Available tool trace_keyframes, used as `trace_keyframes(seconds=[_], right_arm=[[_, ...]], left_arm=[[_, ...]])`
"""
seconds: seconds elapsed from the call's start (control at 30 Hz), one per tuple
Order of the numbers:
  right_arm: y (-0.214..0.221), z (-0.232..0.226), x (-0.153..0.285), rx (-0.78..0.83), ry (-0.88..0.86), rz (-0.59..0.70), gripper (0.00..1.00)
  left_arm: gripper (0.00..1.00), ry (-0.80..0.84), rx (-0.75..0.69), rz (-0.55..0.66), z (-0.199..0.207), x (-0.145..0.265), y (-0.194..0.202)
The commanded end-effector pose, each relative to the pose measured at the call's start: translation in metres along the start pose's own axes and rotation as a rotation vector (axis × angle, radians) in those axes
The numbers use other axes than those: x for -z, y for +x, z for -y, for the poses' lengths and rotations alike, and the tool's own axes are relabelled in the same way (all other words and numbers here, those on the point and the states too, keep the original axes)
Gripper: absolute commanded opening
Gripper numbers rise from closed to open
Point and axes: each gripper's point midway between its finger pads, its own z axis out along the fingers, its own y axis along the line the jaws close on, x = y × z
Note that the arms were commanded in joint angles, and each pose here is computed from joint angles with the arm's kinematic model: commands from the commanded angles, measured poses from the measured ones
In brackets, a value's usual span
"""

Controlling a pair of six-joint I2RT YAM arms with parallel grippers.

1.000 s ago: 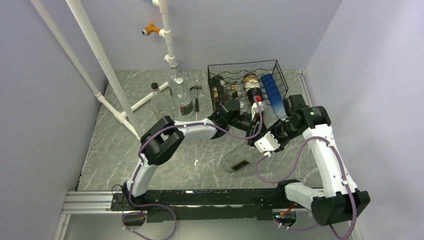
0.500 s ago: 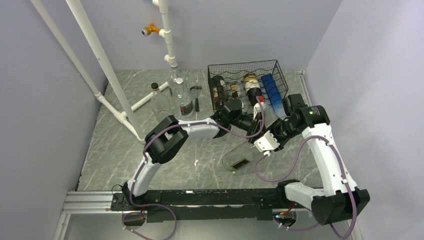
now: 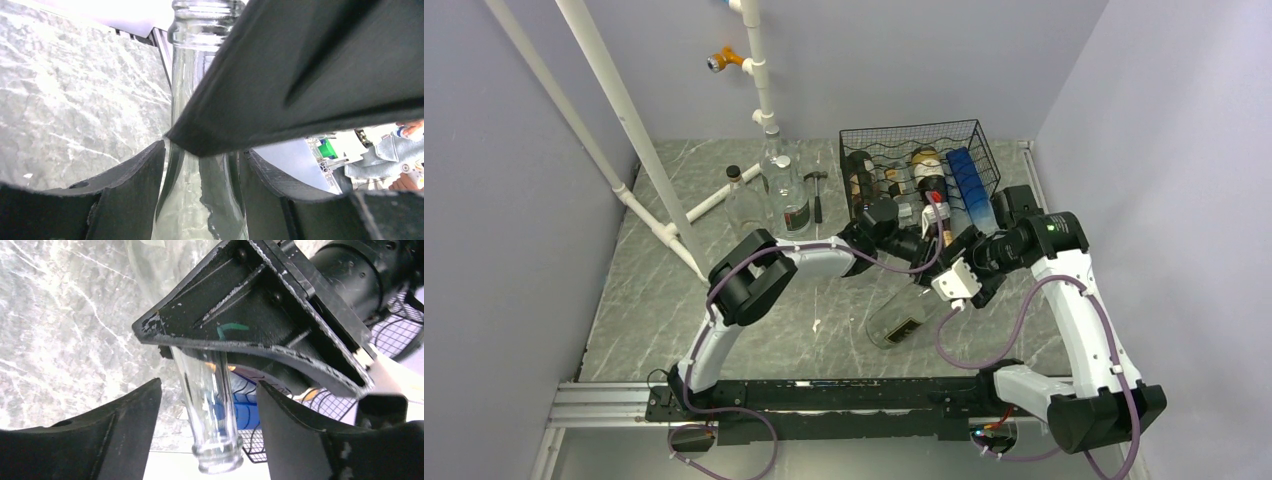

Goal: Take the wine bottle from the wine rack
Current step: Pick up the wine bottle from the center of the board.

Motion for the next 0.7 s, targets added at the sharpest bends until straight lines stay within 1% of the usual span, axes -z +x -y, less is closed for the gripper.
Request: trace_keyframes(seconds=[0.0, 0.13, 0.4, 0.67], right_arm=[[-0.019, 0.022, 0.015, 0.059, 0.107, 0.057, 0.76], [-0.030, 0.027, 0.021, 0.048, 0.139, 0.098, 0.85], [-0.055, 0.037, 0.045, -0.013, 0.217, 0.171, 0.94], [-0.087, 0.051, 0.075, -0.168, 0.332, 0.304, 0.96]], left_arm=[[0.00, 0.016, -0.149, 0.076, 0.034, 0.014, -0.044], [0.00, 0.003, -0.160, 0.085, 0.036, 0.021, -0.044], [0.00, -0.032, -0.194, 0.136, 0.045, 0.043, -0.047], [0.00, -0.068, -0.233, 0.178, 0.055, 0.063, -0.051]])
